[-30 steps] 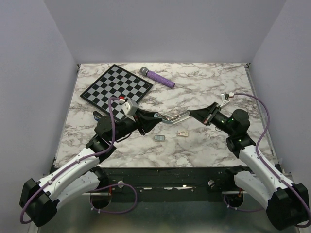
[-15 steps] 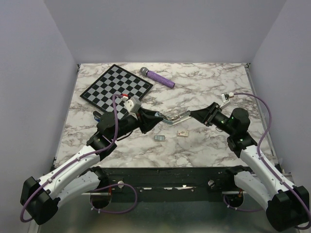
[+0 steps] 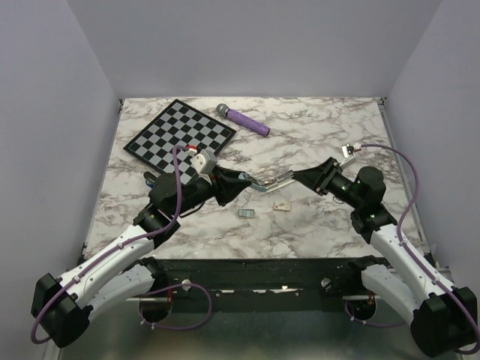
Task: Load the staples into the stapler
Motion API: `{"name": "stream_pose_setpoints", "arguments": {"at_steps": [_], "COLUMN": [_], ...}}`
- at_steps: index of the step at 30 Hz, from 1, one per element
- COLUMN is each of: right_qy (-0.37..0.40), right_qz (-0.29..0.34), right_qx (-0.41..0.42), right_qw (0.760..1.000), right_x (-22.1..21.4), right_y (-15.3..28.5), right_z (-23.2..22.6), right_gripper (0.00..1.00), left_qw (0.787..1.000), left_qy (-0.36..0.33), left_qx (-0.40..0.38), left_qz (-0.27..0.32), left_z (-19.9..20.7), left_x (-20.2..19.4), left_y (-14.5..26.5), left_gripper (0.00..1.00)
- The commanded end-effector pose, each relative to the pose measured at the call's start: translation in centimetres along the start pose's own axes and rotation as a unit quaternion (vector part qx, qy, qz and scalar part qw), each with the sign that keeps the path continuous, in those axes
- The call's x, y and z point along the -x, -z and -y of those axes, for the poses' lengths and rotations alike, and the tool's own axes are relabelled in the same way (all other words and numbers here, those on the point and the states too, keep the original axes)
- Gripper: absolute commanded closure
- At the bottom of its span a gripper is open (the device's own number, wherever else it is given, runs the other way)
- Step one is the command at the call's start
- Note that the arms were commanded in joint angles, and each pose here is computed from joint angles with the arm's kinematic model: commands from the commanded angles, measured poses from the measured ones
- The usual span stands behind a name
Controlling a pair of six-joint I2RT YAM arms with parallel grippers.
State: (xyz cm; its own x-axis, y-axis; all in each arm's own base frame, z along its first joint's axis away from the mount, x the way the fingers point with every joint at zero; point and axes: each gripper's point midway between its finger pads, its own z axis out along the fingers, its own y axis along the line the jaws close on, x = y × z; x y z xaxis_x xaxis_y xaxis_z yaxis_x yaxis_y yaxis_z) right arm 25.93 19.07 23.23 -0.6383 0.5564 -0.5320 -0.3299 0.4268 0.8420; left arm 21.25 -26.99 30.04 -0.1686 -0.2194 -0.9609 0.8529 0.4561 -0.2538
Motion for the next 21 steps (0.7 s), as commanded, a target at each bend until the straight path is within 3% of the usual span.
{"name": "stream_pose_setpoints", "arguments": {"at_steps": [1, 6, 10, 12, 13, 21], "right_qy": [-0.009, -0.046, -0.078, -0.104, -0.107, -0.129], "right_qz": [-0.007, -0.02, -0.051, -0.055, -0.054, -0.01], "right_qx": [0.031, 0.02, 0.031, 0.046, 0.053, 0.036], "right_qw": [0.999, 0.999, 0.995, 0.992, 0.991, 0.991], "right_x": [0.3, -0.4, -1.9, -2.3, -2.2, -1.6], "right_y": [0.1, -0.7, -1.2, -1.2, -1.2, -0.9], "right_z": [-1.6, -0.1, 0.7, 0.6, 0.5, 1.6], "right_gripper": [0.41, 0.42, 0.76, 0.85, 0.98, 0.99], "left_qw": [0.994, 0.995, 0.995, 0.995, 0.994, 0.981], "left_qy": [-0.016, 0.007, 0.009, 0.01, 0.012, 0.029], "left_qx": [0.094, 0.06, 0.062, 0.082, 0.089, 0.166], "left_qz": [0.055, 0.083, 0.072, 0.06, 0.058, 0.094], "left_z": [-4.0, -3.1, -3.4, -4.2, -4.5, -6.6], "left_x": [1.9, 1.7, 0.9, 0.1, -0.2, -1.2], "left_y": [0.3, -0.1, -0.4, -0.3, -0.2, 3.1], "left_gripper": [1.0, 1.0, 1.0, 1.0, 1.0, 1.0]}}
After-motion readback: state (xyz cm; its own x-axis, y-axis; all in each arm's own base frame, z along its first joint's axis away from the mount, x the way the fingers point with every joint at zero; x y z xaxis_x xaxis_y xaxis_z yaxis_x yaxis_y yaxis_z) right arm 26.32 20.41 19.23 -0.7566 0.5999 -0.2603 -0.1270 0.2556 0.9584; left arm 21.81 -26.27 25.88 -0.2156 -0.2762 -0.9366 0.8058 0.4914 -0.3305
